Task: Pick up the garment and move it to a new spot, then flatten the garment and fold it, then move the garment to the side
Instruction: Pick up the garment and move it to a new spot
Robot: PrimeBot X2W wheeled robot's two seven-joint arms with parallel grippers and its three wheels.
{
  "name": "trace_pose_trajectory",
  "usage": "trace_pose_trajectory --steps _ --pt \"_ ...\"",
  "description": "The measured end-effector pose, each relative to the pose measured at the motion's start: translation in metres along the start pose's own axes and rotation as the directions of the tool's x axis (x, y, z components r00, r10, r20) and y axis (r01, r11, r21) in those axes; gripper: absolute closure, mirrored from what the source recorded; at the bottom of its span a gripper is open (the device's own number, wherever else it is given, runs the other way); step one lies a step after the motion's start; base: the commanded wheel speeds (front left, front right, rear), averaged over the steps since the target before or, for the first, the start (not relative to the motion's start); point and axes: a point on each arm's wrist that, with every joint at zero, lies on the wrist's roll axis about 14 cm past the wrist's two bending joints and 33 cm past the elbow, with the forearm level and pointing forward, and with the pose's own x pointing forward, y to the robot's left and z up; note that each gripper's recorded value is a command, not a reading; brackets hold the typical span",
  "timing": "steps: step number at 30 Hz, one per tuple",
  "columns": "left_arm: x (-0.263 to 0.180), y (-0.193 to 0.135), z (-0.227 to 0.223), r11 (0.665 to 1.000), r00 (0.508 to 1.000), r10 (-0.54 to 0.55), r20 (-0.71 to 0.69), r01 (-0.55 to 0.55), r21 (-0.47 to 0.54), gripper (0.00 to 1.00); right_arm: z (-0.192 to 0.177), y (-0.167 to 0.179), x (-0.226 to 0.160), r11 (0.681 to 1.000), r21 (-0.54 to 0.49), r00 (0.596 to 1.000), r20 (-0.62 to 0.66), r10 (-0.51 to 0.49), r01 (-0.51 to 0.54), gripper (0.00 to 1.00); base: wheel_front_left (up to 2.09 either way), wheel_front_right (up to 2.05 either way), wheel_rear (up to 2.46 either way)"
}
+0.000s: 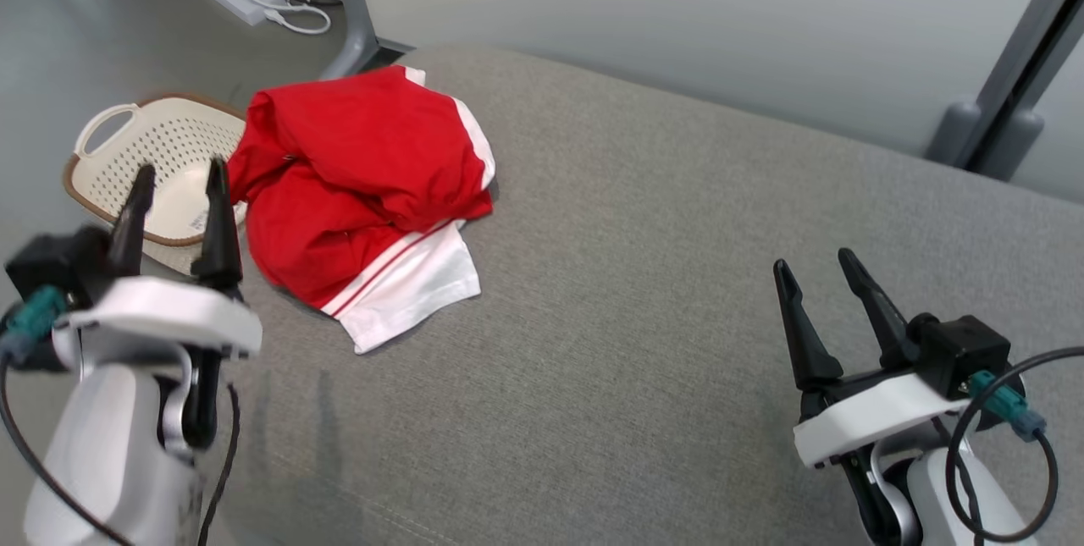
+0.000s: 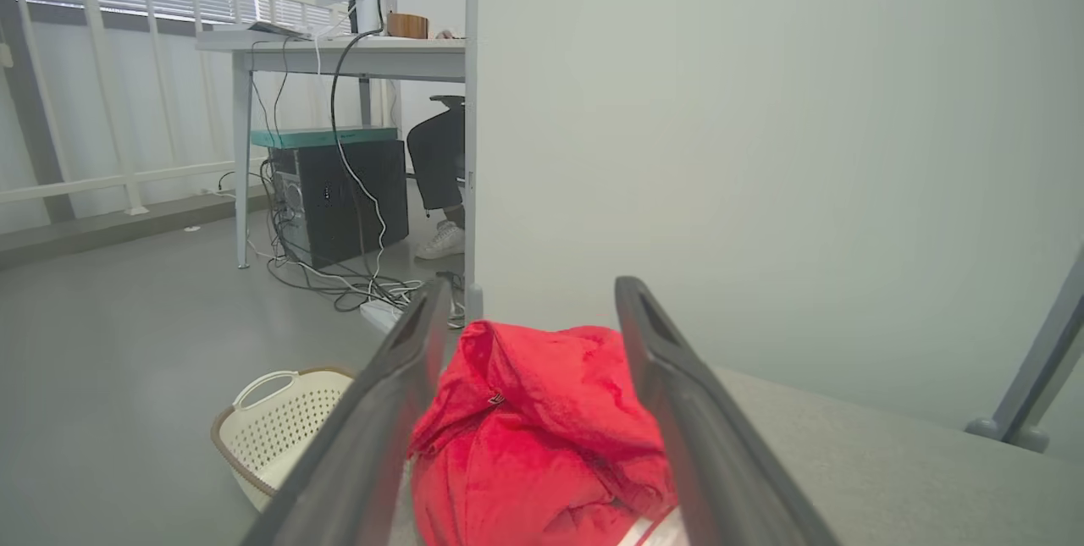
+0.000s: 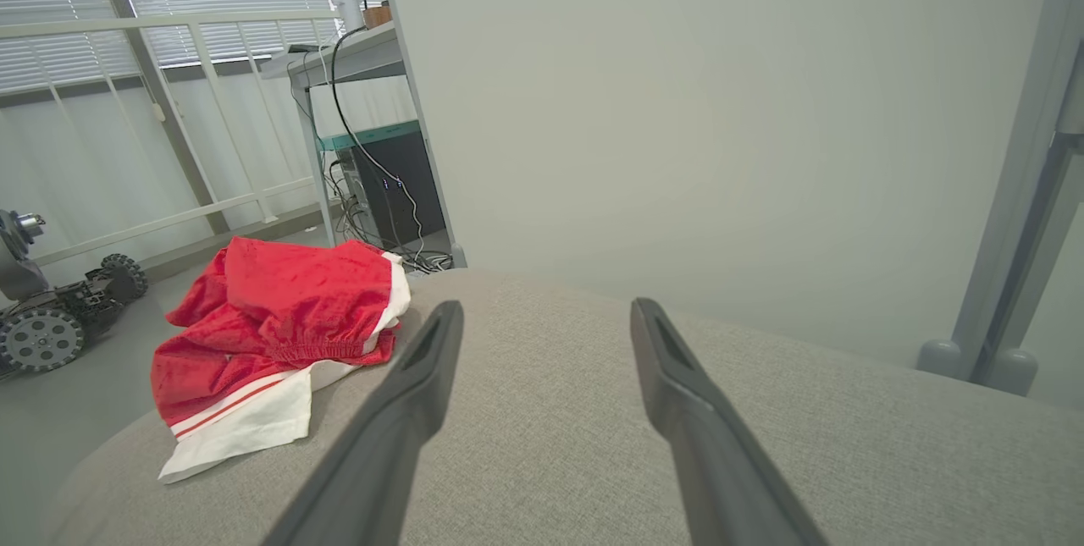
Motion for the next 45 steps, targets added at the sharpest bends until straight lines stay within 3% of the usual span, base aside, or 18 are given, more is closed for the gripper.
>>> trace_pose_trajectory --steps 6,16,22,26,29,31,32,34,45 --pt "0.058 -0.033 -0.014 0.997 0.994 -0.078 -0.080 0.076 -0.019 0.00 -0.005 -0.026 0.014 1.000 0.000 1.000 -0.010 -0.029 0.029 0.00 0.00 0.00 0.00" --pt "0.110 -0.069 -0.111 0.989 0.925 -0.130 -0.356 0.145 0.014 0.00 -0.036 -0.078 0.025 0.995 0.008 0.993 -0.063 -0.099 0.100 0.00 0.00 0.00 0.00" --pt "0.105 -0.084 -0.187 0.987 0.808 -0.121 -0.577 0.158 0.014 0.00 -0.063 -0.107 0.020 0.989 0.013 0.983 -0.111 -0.147 0.149 0.00 0.00 0.00 0.00" --pt "0.101 -0.096 -0.210 0.981 0.746 -0.141 -0.651 0.193 0.009 0.00 -0.073 -0.114 0.017 0.987 0.010 0.978 -0.134 -0.160 0.163 0.00 0.00 0.00 0.00" --pt "0.092 -0.086 -0.221 0.980 0.685 -0.115 -0.719 0.198 0.031 0.00 -0.073 -0.113 0.019 0.987 0.010 0.979 -0.133 -0.155 0.158 0.00 0.00 0.00 0.00" --pt "0.085 -0.081 -0.227 0.976 0.645 -0.100 -0.758 0.211 0.051 0.54 -0.073 -0.111 0.020 0.988 0.011 0.980 -0.133 -0.149 0.151 0.00 0.00 0.00 0.00" --pt "0.084 -0.079 -0.228 0.974 0.638 -0.096 -0.764 0.218 0.060 1.00 -0.073 -0.111 0.021 0.989 0.011 0.980 -0.134 -0.146 0.149 0.00 0.00 0.00 0.00" --pt "0.087 -0.074 -0.225 0.969 0.641 -0.086 -0.762 0.230 0.084 1.00 -0.072 -0.110 0.022 0.989 0.012 0.981 -0.131 -0.145 0.148 0.00 0.00 0.00 0.00" --pt "0.133 -0.065 -0.141 0.969 0.879 -0.131 -0.458 0.211 0.127 1.00 -0.041 -0.113 0.017 0.983 0.002 0.982 -0.050 -0.181 0.181 0.00 0.00 0.00 0.00"
